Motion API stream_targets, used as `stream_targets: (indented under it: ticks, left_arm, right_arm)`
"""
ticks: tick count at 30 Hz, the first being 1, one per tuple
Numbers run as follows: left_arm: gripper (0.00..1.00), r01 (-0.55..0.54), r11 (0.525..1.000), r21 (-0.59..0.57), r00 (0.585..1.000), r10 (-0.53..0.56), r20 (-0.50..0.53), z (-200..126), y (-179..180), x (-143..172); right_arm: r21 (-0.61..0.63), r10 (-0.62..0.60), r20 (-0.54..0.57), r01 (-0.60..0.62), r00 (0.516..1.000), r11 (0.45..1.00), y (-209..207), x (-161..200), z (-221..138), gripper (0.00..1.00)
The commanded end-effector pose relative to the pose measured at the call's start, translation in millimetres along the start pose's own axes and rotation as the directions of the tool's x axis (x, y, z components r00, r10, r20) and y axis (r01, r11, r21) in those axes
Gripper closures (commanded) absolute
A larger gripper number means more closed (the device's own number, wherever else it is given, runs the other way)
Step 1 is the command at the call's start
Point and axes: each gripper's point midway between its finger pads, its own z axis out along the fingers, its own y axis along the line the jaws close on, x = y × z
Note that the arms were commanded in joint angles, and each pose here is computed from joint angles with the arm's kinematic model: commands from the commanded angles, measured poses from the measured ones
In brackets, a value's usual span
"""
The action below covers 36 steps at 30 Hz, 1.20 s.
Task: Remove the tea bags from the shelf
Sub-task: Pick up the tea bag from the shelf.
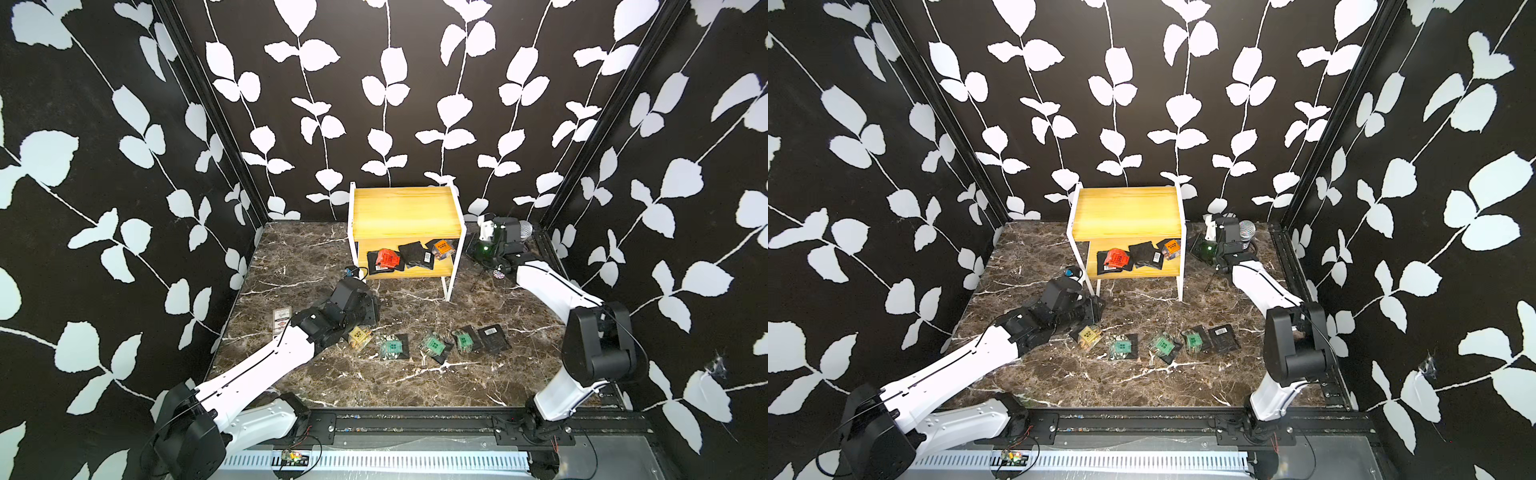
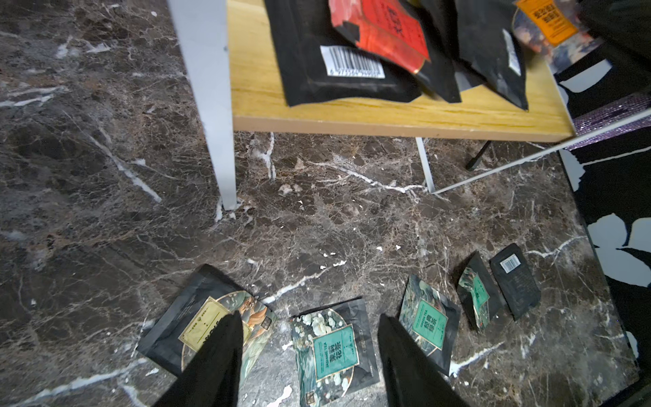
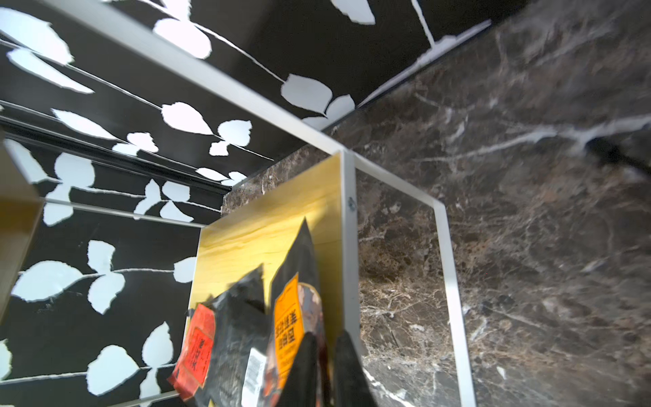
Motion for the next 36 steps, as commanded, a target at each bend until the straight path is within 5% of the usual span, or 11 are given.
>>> stream_targets:
  ticks: [1,21,36]
  left_arm:
    - [0.44,-0.014,1.000,0.011,1.000,0.014,0.009,1,-1,-1]
    - [0.44,-0.030,0.999,0.041,0.999,0.029,0.022,-3,-9,-9]
    - [0.44,-0.061,0.997,0.051,0.998,0.061,-0.003,0,-14,-7]
  right_arm:
    - [0.011,-0.030,0.020,0.030,0.999,1.000,1,-1,-11,0.97]
    - [0.096,-0.193,0.071,0.186,0.979,0.978,25,-3,-82,1.00]
    - [0.165,-0.221,0.029,0.214,0.975,0.963,16,41,-139,1.00]
